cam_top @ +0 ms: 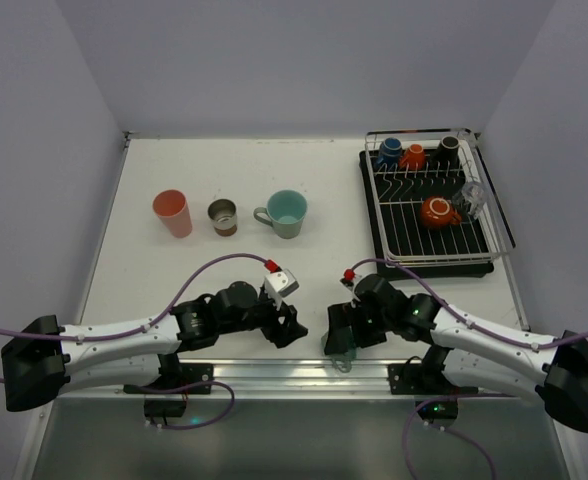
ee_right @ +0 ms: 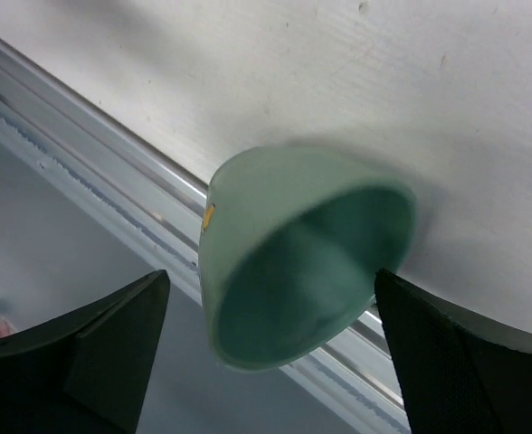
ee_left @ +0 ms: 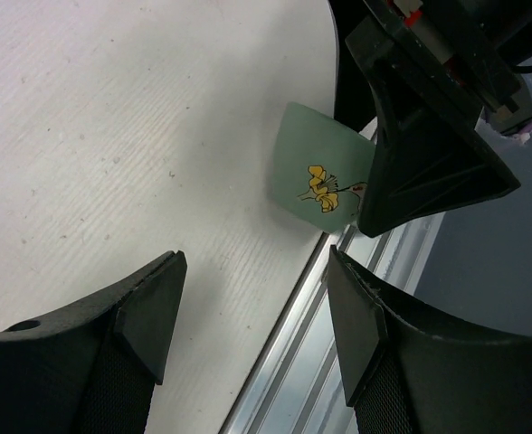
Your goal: Unload the cups from the dish rack
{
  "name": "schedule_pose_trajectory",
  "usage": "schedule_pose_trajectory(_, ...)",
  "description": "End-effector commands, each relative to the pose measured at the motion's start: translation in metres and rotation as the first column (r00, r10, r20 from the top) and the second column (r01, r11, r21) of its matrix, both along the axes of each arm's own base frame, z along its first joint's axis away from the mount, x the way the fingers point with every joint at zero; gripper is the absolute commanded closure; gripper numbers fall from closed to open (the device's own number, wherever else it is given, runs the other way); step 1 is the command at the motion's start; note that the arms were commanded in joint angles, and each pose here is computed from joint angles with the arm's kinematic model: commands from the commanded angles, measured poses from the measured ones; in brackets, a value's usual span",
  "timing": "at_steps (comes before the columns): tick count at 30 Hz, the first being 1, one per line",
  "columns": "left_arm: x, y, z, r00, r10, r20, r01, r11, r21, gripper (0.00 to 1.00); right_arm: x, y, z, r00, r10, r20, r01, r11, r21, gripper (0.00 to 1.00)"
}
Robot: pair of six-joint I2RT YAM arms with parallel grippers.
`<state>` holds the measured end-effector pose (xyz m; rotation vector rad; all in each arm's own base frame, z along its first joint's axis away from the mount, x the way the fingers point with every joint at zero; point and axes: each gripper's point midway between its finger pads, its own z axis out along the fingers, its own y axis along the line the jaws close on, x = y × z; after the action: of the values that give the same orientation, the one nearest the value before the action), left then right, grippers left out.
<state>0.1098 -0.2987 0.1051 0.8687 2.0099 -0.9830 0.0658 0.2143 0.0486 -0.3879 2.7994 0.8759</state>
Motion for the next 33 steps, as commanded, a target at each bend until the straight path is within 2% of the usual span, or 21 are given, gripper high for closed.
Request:
schedule_pose_trajectory(1,0.007,-0.006,0.01,0.999,0.032,0.014,-0.031,0.998,-0.06,0.3,0.025,0.015,0.016,0.993,-0.07,0.099,0.064,0.996,0.055,0.07)
schedule_pose_trajectory(3,0.007,-0.005,0.009,0.999,0.04,0.01,-0.04,0.997,-0.06,0.3,0.033,0.02,0.023,0.986,-0.095,0.137,0.083,0.992,0.091,0.12)
schedule_pose_trajectory(4,0.009,-0.005,0.009,0.999,0.051,0.011,-0.051,0.997,-0.058,0.3,0.036,0.021,0.024,0.984,-0.101,0.146,0.087,0.992,0.096,0.19)
schedule_pose_trajectory(5,0.01,-0.004,0.008,0.998,0.056,0.01,-0.056,0.997,-0.056,0.3,0.036,0.022,0.025,0.984,-0.099,0.147,0.085,0.992,0.098,0.21)
schedule_pose_trajectory(7,0.011,-0.003,0.008,0.998,0.064,0.01,-0.063,0.997,-0.05,0.3,0.037,0.021,0.026,0.984,-0.096,0.148,0.085,0.993,0.079,0.21)
schedule_pose_trajectory(11,0.012,-0.002,0.005,0.997,0.075,0.008,-0.074,0.996,-0.042,0.3,0.035,0.015,0.021,0.984,-0.108,0.145,0.101,0.993,0.053,0.07)
schedule_pose_trajectory(13,0.012,-0.003,0.006,0.997,0.076,0.007,-0.076,0.996,-0.046,0.3,0.031,0.015,0.018,0.986,-0.106,0.127,0.101,0.994,0.049,0.1)
schedule_pose_trajectory(17,0.013,-0.002,0.005,0.996,0.086,0.004,-0.085,0.995,-0.045,0.3,0.03,0.026,0.026,0.982,-0.146,0.121,0.132,0.984,0.117,0.49)
schedule_pose_trajectory(18,0.013,-0.001,0.006,0.996,0.09,0.005,-0.09,0.995,-0.046,0.3,0.03,0.028,0.028,0.981,-0.151,0.12,0.135,0.981,0.138,0.67)
schedule_pose_trajectory(21,0.013,0.0,0.005,0.995,0.096,-0.003,-0.096,0.994,-0.042,0.3,0.032,0.031,0.033,0.974,-0.198,0.112,0.173,0.965,0.198,0.85)
schedule_pose_trajectory(22,0.012,0.001,0.005,0.995,0.098,-0.007,-0.098,0.994,-0.044,0.3,0.031,0.029,0.029,0.972,-0.209,0.107,0.185,0.962,0.199,0.96)
schedule_pose_trajectory(23,0.012,0.001,0.006,0.995,0.099,-0.008,-0.1,0.994,-0.048,0.3,0.034,0.031,0.034,0.965,-0.24,0.104,0.211,0.95,0.232,1.0)
schedule_pose_trajectory(25,0.011,0.001,0.009,0.995,0.096,-0.016,-0.097,0.993,-0.06,0.3,0.039,0.03,0.032,0.953,-0.283,0.11,0.248,0.935,0.253,1.0)
schedule_pose_trajectory(28,0.007,-0.003,0.017,0.997,0.077,-0.025,-0.079,0.993,-0.091,0.3,0.053,0.044,0.055,0.927,-0.359,0.108,0.295,0.876,0.382,1.0)
schedule_pose_trajectory(30,0.008,-0.007,0.025,0.997,0.074,-0.023,-0.076,0.991,-0.113,0.31,0.068,0.062,0.095,0.909,-0.394,0.133,0.27,0.803,0.532,1.0)
schedule_pose_trajectory(33,0.011,-0.01,0.043,0.996,0.087,-0.014,-0.088,0.984,-0.155,0.31,0.088,0.069,0.125,0.871,-0.458,0.179,0.275,0.755,0.595,1.0)
